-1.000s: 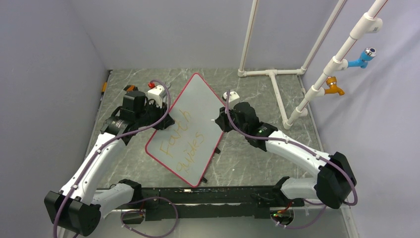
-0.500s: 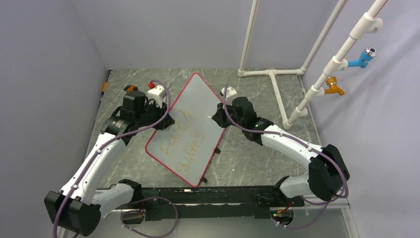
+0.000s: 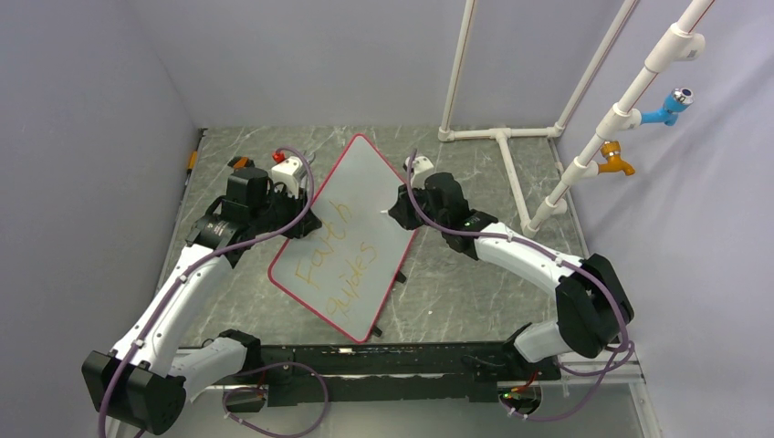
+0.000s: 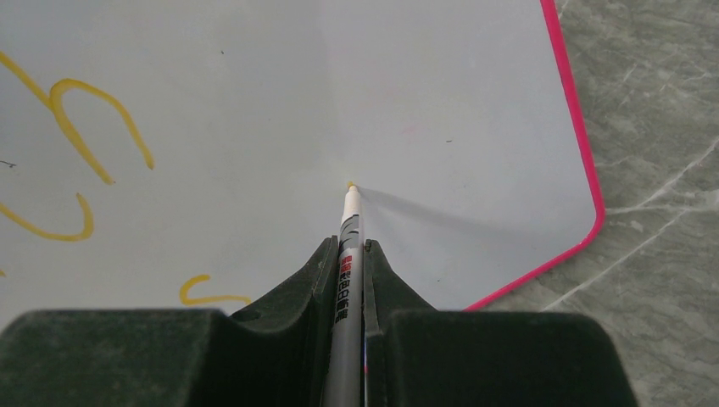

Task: Write a sentence on the whiteboard

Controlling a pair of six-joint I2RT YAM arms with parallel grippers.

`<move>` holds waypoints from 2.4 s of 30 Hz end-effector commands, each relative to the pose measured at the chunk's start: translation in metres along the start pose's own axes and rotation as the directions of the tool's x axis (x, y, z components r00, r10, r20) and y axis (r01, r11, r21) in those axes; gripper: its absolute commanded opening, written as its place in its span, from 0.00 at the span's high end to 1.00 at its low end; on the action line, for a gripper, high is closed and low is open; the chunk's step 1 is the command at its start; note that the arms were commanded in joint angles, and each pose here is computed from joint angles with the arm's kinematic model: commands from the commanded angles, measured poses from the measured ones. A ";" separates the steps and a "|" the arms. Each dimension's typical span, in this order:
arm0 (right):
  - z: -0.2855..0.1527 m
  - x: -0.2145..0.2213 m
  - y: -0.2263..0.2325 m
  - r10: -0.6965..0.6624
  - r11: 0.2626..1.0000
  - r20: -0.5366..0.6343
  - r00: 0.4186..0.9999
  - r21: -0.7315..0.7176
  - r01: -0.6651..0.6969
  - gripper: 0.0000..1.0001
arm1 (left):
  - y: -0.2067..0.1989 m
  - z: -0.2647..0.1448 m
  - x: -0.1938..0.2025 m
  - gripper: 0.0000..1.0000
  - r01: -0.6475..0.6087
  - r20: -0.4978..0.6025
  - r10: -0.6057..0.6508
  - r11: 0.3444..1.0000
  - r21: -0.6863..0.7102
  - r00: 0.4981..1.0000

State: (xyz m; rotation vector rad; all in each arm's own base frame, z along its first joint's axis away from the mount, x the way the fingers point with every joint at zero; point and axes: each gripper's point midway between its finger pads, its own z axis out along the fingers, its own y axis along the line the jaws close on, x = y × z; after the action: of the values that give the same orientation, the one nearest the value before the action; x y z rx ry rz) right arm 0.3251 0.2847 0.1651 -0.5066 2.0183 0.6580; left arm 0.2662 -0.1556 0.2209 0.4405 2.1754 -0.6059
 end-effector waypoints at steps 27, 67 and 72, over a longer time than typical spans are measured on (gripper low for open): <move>-0.006 0.023 -0.004 0.023 1.000 -0.058 0.998 0.002 -0.022 1.00 | 0.029 0.004 0.015 1.00 -0.127 -0.059 0.121 0.985 -0.118 0.991; -0.051 -0.044 0.011 0.097 0.993 0.220 0.971 -0.087 -0.079 1.00 | 0.028 0.001 0.013 1.00 -0.129 -0.047 0.124 0.985 -0.115 0.991; -0.038 -0.039 0.005 0.097 0.994 0.178 0.979 -0.072 -0.085 1.00 | 0.027 0.001 0.013 1.00 -0.129 -0.047 0.124 0.985 -0.114 0.991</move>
State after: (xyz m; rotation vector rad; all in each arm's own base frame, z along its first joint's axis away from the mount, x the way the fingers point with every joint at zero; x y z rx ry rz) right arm 0.3017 0.2655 0.2065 -0.4170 1.8868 0.8077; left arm 0.2676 -0.1549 0.2203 0.4214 2.1770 -0.6020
